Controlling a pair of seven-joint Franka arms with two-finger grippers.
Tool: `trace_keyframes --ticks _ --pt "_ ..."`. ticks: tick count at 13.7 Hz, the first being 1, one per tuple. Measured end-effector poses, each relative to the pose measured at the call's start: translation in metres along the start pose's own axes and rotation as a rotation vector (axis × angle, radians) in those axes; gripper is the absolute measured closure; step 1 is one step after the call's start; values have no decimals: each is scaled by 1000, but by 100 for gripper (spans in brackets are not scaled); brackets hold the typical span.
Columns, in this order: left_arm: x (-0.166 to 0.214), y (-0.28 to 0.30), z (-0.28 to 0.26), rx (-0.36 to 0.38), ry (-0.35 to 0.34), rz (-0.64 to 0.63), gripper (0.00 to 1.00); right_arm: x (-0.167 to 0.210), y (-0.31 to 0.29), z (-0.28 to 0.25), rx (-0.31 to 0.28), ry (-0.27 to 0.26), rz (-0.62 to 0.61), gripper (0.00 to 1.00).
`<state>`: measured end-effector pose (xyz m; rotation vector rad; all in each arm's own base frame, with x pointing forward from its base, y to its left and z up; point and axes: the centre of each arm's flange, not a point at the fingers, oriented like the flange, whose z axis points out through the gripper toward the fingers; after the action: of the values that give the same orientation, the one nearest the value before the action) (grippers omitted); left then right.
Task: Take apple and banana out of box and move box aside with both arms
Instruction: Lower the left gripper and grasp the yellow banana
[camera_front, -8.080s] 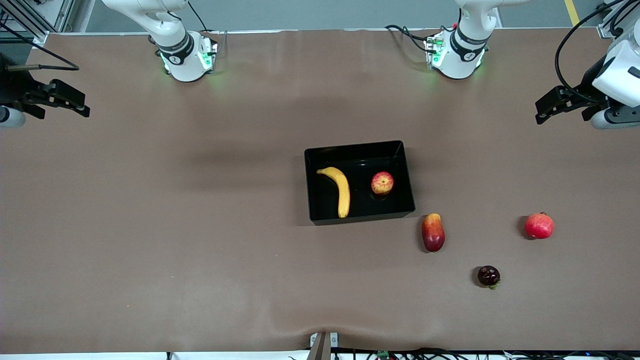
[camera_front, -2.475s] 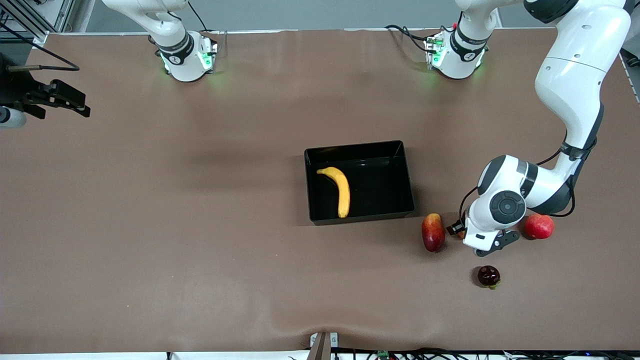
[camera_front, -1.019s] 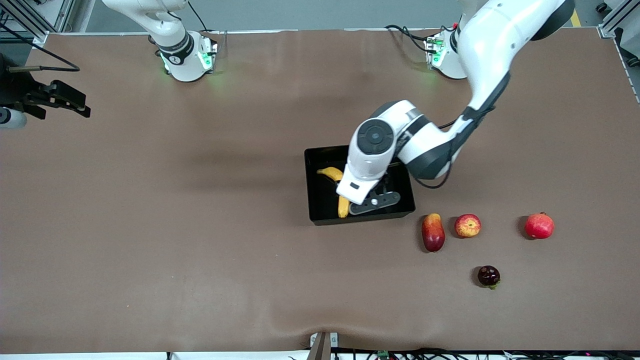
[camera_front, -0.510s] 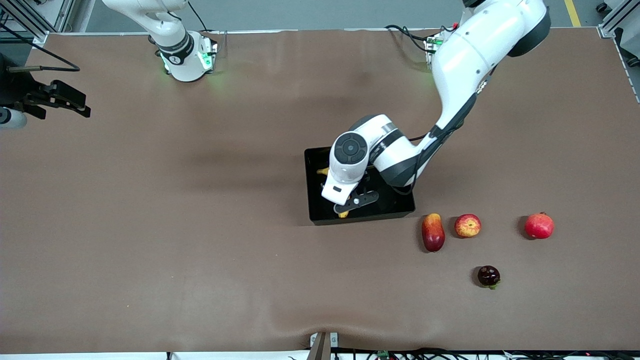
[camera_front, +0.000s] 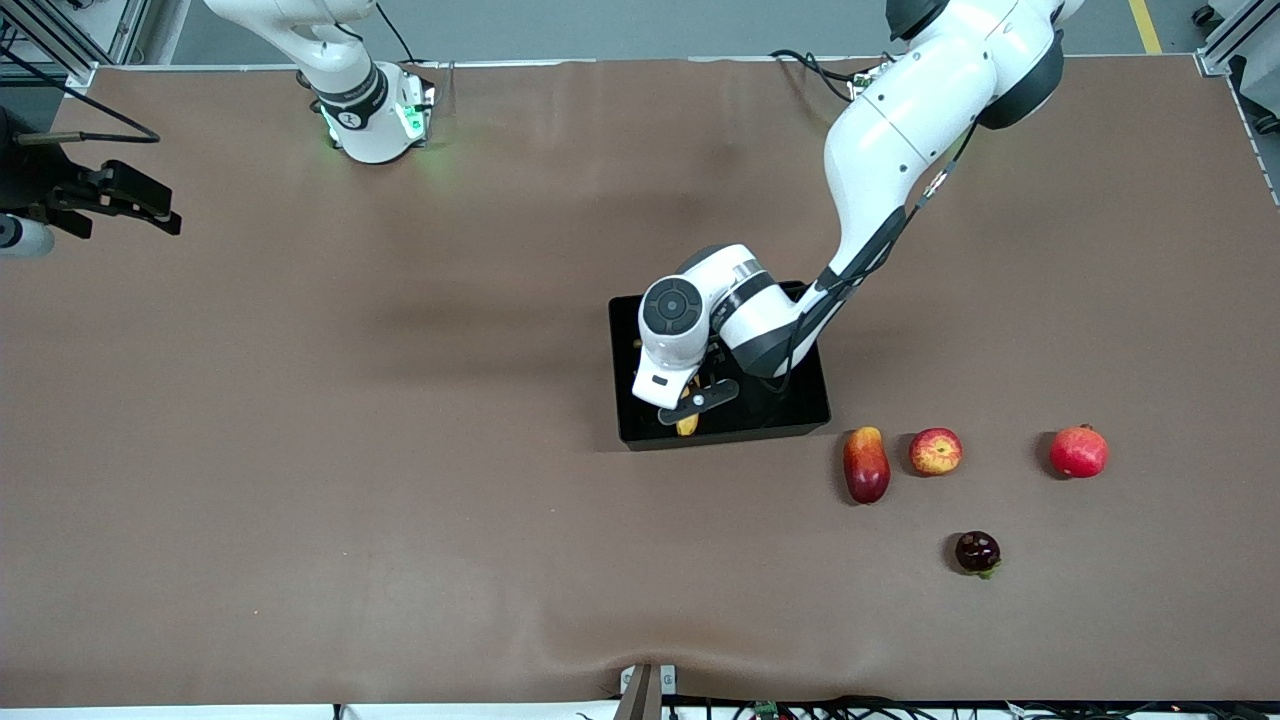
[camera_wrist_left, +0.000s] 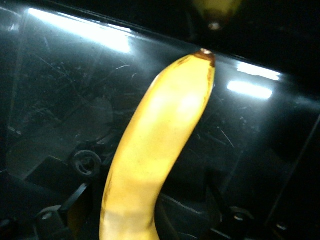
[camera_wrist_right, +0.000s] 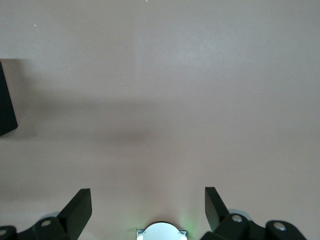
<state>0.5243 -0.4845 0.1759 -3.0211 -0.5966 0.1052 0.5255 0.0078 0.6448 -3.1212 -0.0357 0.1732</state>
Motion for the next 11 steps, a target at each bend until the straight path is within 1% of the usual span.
trace_keyframes --ticks 1,3,5,6,9,11 --pt "1 0 0 0 0 -10 8 0 0 0 0 0 0 0" --pt "1 1 -1 -5 2 -20 28 0 0 0 0 0 0 0" --pt "3 2 -5 -13 5 -22 53 0 0 0 0 0 0 0" --pt "4 3 -6 -15 6 -23 61 0 0 0 0 0 0 0" --pt "9 6 -22 -40 22 -30 61 0 0 0 0 0 0 0" --pt "21 5 -51 -74 49 -44 61 0 0 1 0 -1 0 0"
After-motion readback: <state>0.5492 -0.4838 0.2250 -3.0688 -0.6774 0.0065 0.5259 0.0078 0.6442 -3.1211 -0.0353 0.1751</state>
